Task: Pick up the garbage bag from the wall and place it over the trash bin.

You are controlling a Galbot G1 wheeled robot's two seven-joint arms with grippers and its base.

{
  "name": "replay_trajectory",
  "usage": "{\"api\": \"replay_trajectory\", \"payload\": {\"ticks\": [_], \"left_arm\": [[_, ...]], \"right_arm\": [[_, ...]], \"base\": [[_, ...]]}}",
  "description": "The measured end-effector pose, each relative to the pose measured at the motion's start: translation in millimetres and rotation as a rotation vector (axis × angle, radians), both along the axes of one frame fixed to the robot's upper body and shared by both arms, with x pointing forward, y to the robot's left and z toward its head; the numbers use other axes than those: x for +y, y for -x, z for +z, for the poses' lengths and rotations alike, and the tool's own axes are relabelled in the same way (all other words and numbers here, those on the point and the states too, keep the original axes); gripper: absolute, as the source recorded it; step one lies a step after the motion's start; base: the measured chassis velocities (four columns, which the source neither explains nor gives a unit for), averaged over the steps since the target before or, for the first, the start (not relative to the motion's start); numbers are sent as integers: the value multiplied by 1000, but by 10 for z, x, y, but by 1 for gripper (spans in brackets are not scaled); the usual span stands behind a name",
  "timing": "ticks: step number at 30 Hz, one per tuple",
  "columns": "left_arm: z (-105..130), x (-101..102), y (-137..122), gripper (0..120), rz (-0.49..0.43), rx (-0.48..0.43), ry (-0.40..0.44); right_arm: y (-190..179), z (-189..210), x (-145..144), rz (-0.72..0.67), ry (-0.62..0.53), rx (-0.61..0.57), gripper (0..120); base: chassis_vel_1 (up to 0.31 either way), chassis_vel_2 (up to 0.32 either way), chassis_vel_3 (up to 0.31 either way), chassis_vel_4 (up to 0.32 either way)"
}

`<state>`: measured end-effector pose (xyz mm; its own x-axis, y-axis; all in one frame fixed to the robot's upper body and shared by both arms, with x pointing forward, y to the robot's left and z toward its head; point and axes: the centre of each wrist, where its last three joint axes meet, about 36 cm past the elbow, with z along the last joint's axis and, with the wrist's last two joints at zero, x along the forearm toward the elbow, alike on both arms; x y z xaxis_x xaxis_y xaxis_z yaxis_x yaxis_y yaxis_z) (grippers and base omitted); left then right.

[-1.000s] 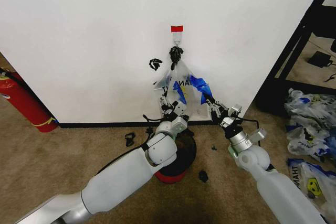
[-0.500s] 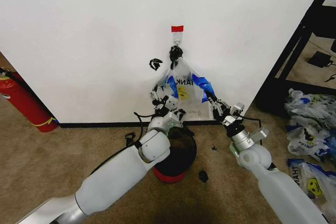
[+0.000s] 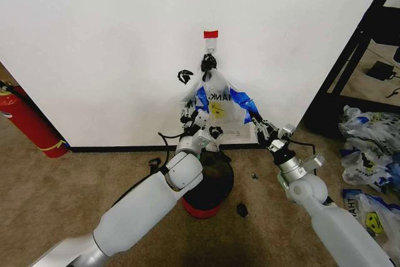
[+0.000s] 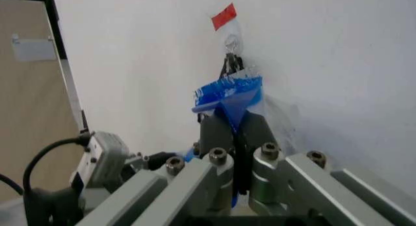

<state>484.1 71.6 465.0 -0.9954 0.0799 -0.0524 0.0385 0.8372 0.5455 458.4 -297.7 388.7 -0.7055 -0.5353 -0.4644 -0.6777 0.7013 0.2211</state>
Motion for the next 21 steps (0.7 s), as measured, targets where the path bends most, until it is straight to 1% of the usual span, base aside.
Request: {"api": "replay_trajectory", "payload": {"ticks": [3, 4, 5, 6, 7, 10, 14, 17, 18, 21], "left_arm": [[29, 48, 11, 25, 9, -12, 18], [36, 62, 10, 24, 11, -15, 22], [44, 81, 7, 18, 14, -19, 28], [44, 81, 7, 18, 14, -19, 28], [55, 108, 3, 11, 17, -25, 37], [79, 158, -6, 1, 20, -37, 56], [107, 195, 8, 0, 15, -45, 89], [174, 247, 97, 0, 7, -50, 158], [215, 271, 164, 0, 4, -47, 194], [281, 352, 327, 0, 6, -32, 268]], "right_arm": [[23, -18, 3, 3, 0, 3, 0], [27, -21, 5, 4, 0, 4, 0], [31, -26, 8, 4, -1, 4, 0], [31, -26, 8, 4, -1, 4, 0], [34, -30, 13, 4, -2, 5, 0], [44, -43, 25, 6, -1, 8, 0], [71, -49, 36, 10, 0, 9, 0], [144, -50, 30, 32, 9, 0, 0], [197, -52, 24, 49, 15, -5, 0], [356, -110, 6, 76, 38, 2, 0]], "base": [[0, 0, 0, 0], [0, 0, 0, 0], [0, 0, 0, 0], [0, 0, 0, 0], [0, 0, 0, 0], [0, 0, 0, 0], [0, 0, 0, 0], [0, 0, 0, 0], [0, 0, 0, 0], [0, 0, 0, 0]]}}
